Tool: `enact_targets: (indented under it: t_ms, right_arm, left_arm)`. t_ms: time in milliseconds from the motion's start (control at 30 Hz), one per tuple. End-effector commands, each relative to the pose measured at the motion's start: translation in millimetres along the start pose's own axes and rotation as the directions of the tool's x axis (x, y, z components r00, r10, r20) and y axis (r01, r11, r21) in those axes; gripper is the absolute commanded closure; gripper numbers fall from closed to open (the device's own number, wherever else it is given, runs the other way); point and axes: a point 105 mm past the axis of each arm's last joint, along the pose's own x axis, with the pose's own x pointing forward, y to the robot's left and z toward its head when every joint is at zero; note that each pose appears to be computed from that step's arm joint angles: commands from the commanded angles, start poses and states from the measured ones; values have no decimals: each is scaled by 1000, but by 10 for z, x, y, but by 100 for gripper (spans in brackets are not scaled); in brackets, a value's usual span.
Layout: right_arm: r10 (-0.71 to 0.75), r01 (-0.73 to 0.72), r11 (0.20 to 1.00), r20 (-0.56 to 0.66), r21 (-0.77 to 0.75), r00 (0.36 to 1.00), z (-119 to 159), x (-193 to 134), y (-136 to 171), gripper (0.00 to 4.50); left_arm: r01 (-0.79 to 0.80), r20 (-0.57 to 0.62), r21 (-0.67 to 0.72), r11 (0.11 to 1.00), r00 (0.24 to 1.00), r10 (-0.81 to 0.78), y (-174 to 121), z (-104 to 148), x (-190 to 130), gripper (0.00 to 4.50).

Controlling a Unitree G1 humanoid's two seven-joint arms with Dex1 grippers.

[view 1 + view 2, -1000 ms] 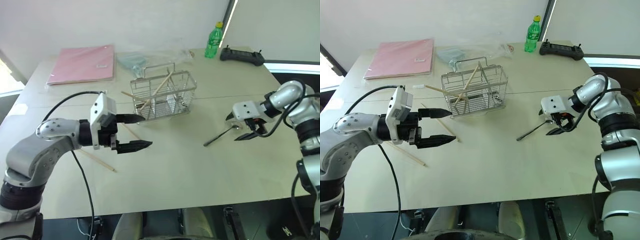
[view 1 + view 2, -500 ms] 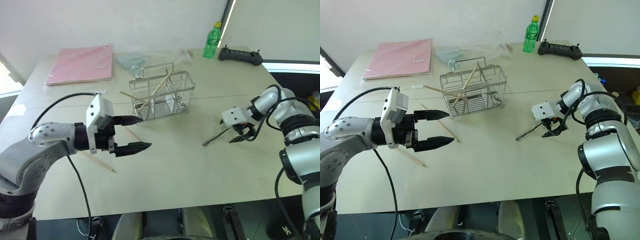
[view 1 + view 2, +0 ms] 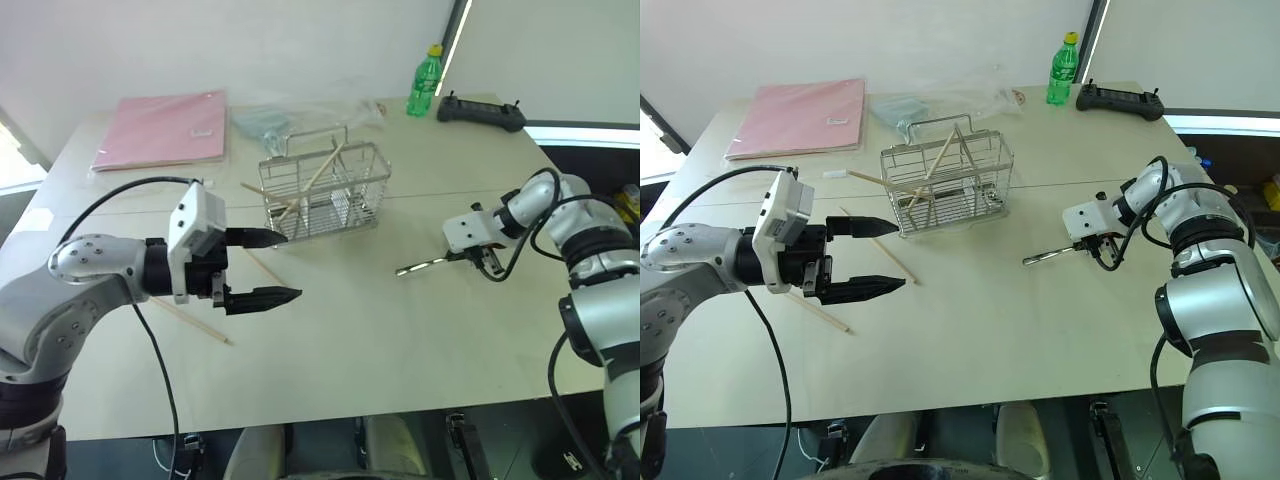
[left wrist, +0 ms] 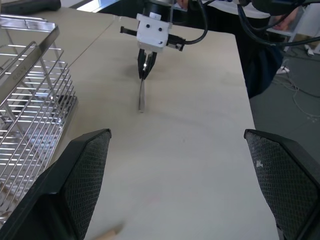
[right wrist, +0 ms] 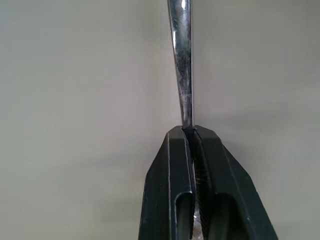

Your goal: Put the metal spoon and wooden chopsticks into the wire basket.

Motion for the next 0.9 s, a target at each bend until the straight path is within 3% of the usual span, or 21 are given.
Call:
enact_targets:
  t_ms: [33, 200, 367, 500, 567, 633, 800, 900]
  right_arm:
    - [-34, 34, 999, 36, 3, 999, 42, -51, -46, 447]
    - [-101, 104, 994, 82, -28, 991, 110, -144, -122, 447]
    - [-196, 223, 973, 303, -57, 933, 465, -491, -222, 447]
    - [-197, 224, 975, 483, 2, 853, 837, -821, -2, 447]
    - [-296, 244, 954, 666, 174, 685, 1192, -1253, 8, 447]
    - [-410, 262, 912, 741, 317, 532, 1385, -1584, -58, 447]
    - [-716, 311, 693, 672, 650, 188, 1417, -2129, -482, 447]
    - [-808, 299, 581, 581, 757, 98, 1371, -2171, -678, 447]
  left_arm:
    - [10, 20, 41, 999, 1000, -11, 7, 95, 0, 0]
    - [9, 23, 47, 999, 1000, -10, 44, 97, 4, 0]
    - [-22, 44, 77, 997, 999, 19, 185, 153, -14, 0]
    - [-42, 68, 98, 994, 997, 36, 283, 227, -17, 0]
    - [-51, 84, 112, 992, 996, 42, 340, 274, -16, 0]
    - [-55, 93, 120, 991, 995, 44, 377, 300, -14, 0]
    - [-55, 109, 134, 989, 993, 41, 429, 328, 10, 0]
    - [-52, 113, 139, 989, 993, 36, 444, 328, 26, 0]
